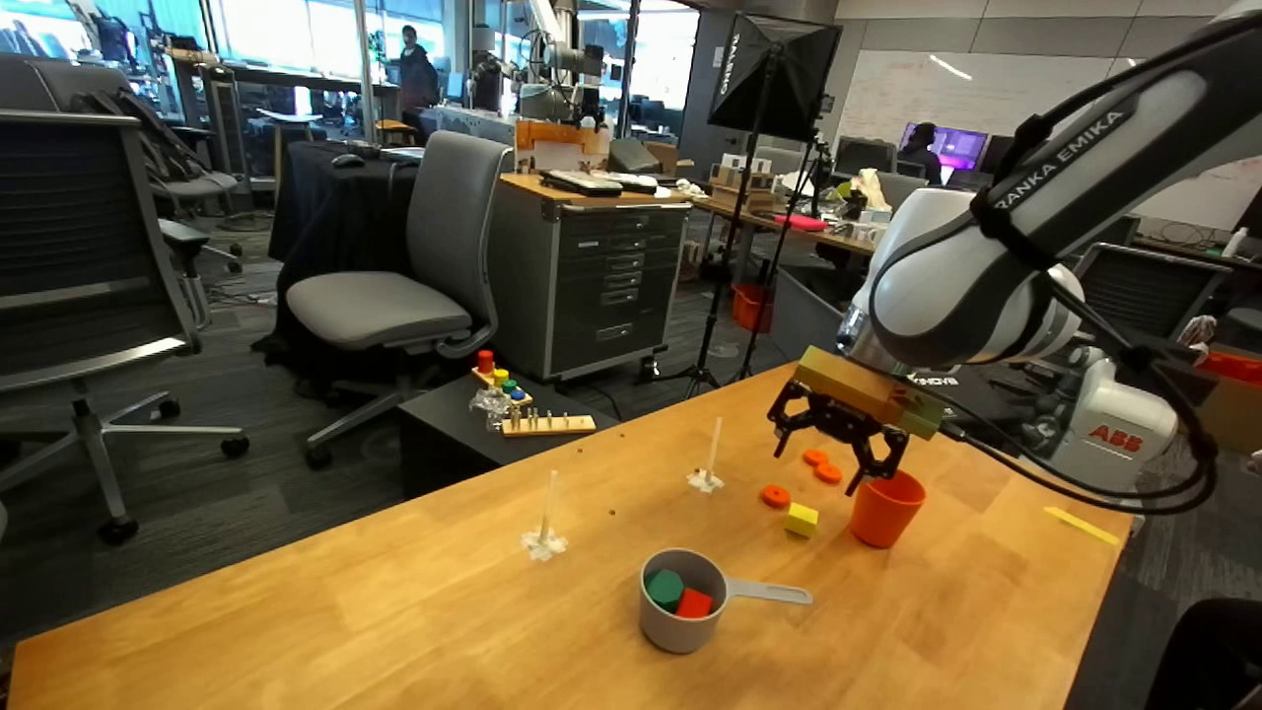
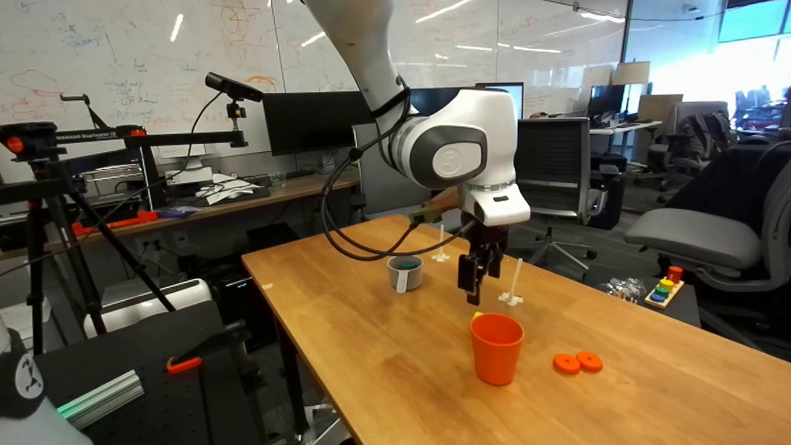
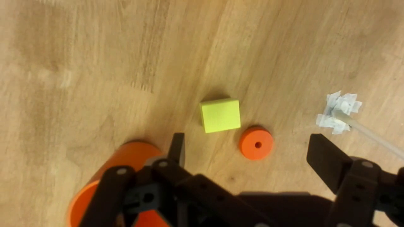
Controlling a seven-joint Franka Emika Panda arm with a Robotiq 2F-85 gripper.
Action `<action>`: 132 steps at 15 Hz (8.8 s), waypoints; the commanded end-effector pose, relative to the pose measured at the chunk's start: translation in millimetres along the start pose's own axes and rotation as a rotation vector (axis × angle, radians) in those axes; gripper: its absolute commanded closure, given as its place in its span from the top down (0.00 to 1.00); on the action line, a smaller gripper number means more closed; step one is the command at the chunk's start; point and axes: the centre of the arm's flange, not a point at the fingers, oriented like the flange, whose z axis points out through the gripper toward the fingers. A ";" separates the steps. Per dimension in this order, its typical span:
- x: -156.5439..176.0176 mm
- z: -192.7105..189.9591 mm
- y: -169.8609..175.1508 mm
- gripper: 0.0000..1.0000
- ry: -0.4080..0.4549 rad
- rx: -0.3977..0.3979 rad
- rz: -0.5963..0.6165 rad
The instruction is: Put the cubes in the pot
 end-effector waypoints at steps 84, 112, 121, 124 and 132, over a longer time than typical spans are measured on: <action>-205.4 23.7 -86.3 0.14 -0.318 -0.106 -0.255; -181.1 -132.6 -89.0 1.00 -0.069 0.061 -0.416; -181.3 -251.7 -46.7 1.00 0.055 0.025 -0.556; -170.7 -278.8 -32.1 1.00 0.083 0.010 -0.543; -152.4 -347.3 4.9 1.00 0.112 0.038 -0.499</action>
